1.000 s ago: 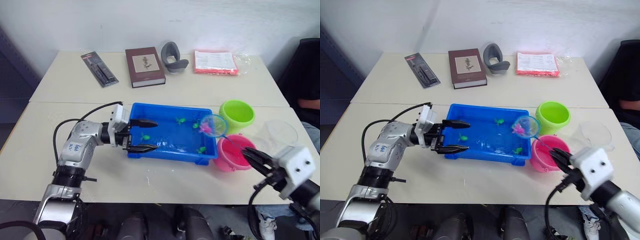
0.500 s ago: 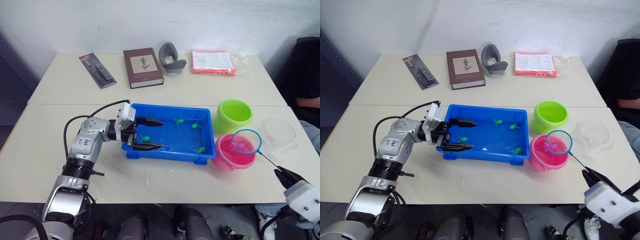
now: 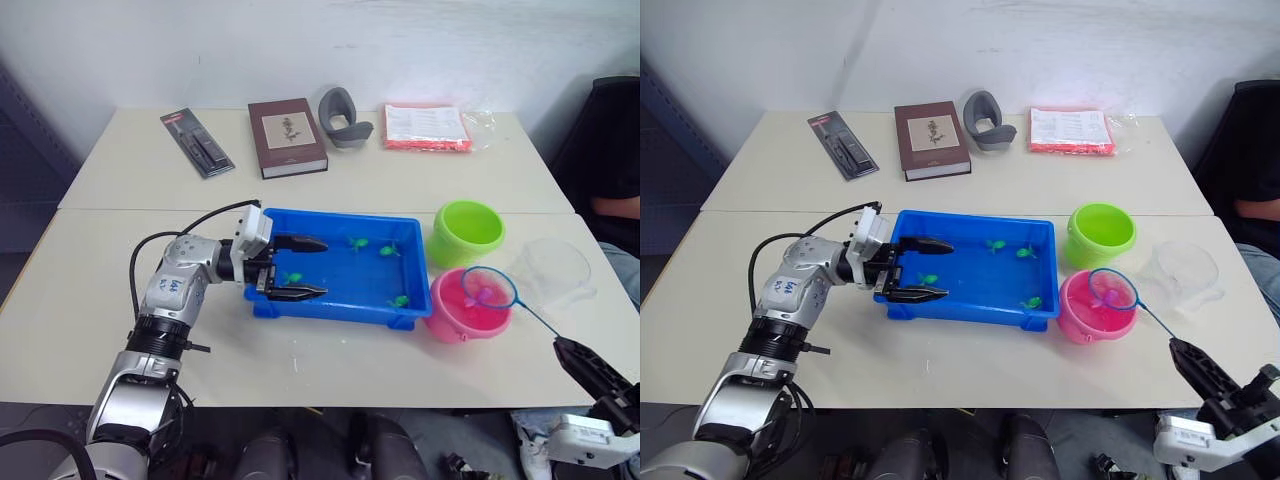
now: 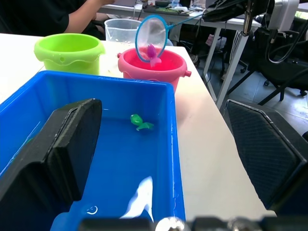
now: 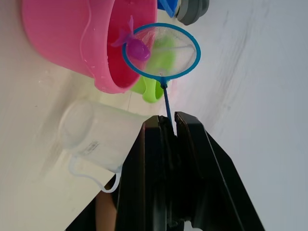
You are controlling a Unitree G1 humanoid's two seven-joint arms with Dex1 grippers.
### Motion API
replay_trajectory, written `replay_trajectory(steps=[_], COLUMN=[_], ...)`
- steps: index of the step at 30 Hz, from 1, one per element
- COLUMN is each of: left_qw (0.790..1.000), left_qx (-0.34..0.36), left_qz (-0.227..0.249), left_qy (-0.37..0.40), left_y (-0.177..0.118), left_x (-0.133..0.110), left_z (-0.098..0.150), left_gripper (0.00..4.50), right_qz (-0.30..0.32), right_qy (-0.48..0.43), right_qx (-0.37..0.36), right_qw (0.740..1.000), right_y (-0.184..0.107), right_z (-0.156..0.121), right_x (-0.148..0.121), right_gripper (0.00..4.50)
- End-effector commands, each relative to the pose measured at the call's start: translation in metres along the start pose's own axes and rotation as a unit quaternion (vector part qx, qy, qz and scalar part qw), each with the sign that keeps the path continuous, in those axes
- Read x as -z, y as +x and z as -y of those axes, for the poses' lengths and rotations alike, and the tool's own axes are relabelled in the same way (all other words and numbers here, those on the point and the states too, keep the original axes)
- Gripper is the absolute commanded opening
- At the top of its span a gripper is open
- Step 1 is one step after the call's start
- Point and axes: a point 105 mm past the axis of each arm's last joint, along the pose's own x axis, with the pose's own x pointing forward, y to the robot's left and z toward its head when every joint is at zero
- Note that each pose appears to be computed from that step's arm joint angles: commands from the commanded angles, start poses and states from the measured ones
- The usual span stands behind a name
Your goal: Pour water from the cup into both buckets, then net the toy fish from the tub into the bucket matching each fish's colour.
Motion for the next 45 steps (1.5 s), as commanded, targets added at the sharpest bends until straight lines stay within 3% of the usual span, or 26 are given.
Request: replay_trajectory(steps=[1, 7, 11, 14, 17, 20, 23, 27, 30, 32, 35, 37, 40, 45], left_qw=[1.000, 1.000, 1.000, 1.000, 1.000, 1.000, 1.000, 1.000, 0.999, 0.999, 0.999, 0.999, 0.998, 0.997], left_qx=[0.003, 0.003, -0.012, -0.007, -0.008, -0.005, -0.009, -0.008, -0.013, -0.016, -0.024, -0.032, -0.043, -0.051], left_qz=[0.009, 0.012, 0.006, 0.003, 0.007, 0.008, 0.009, 0.008, 0.008, 0.000, -0.012, -0.018, -0.027, -0.034], left_qy=[0.021, 0.020, 0.026, 0.025, 0.028, 0.027, 0.029, 0.029, 0.031, 0.030, 0.029, 0.030, 0.033, 0.036], left_y=[0.001, 0.002, -0.001, -0.001, 0.000, 0.002, 0.001, 0.001, -0.002, -0.009, -0.020, -0.025, -0.034, -0.040], left_x=[-0.008, -0.008, -0.008, -0.007, -0.008, -0.008, -0.008, -0.007, -0.009, -0.007, -0.005, -0.004, -0.005, -0.005], left_z=[0.000, 0.001, -0.005, -0.005, -0.006, -0.005, -0.007, -0.007, -0.008, -0.007, -0.009, -0.010, -0.012, -0.012], left_gripper=[4.44, 4.44, 4.44, 4.44, 4.44, 4.44, 4.44, 4.44, 4.44, 4.44, 4.44, 4.44, 4.44, 4.44], right_qz=[0.012, 0.034, -0.043, 0.024, -0.035, 0.018, -0.033, 0.003, -0.022, 0.043, 0.124, 0.143, 0.152, 0.133], right_qy=[-0.023, -0.003, -0.006, -0.003, -0.011, -0.002, -0.005, 0.004, 0.082, 0.180, 0.256, 0.287, 0.262, 0.180], right_qx=[0.022, 0.027, 0.041, 0.030, 0.042, 0.022, 0.038, 0.041, 0.080, 0.084, 0.037, -0.029, -0.125, -0.187], right_qw=[0.999, 0.999, 0.998, 0.999, 0.998, 1.000, 0.999, 0.999, 0.993, 0.979, 0.958, 0.947, 0.945, 0.957], right_y=[-0.002, 0.000, -0.012, -0.003, -0.007, -0.003, -0.009, -0.003, 0.000, 0.016, 0.035, 0.047, 0.067, 0.097], right_z=[0.013, 0.013, 0.016, 0.014, 0.018, 0.012, 0.017, 0.021, 0.040, 0.060, 0.076, 0.073, 0.069, 0.070], right_x=[-0.002, -0.015, 0.015, -0.012, 0.008, -0.011, 0.004, -0.008, 0.005, -0.009, -0.031, -0.038, -0.043, -0.035], right_gripper=[0.00, 0.00, 0.00, 0.00, 0.00, 0.00, 0.00, 0.00, 0.00, 0.00, 0.00, 0.00, 0.00, 0.00])
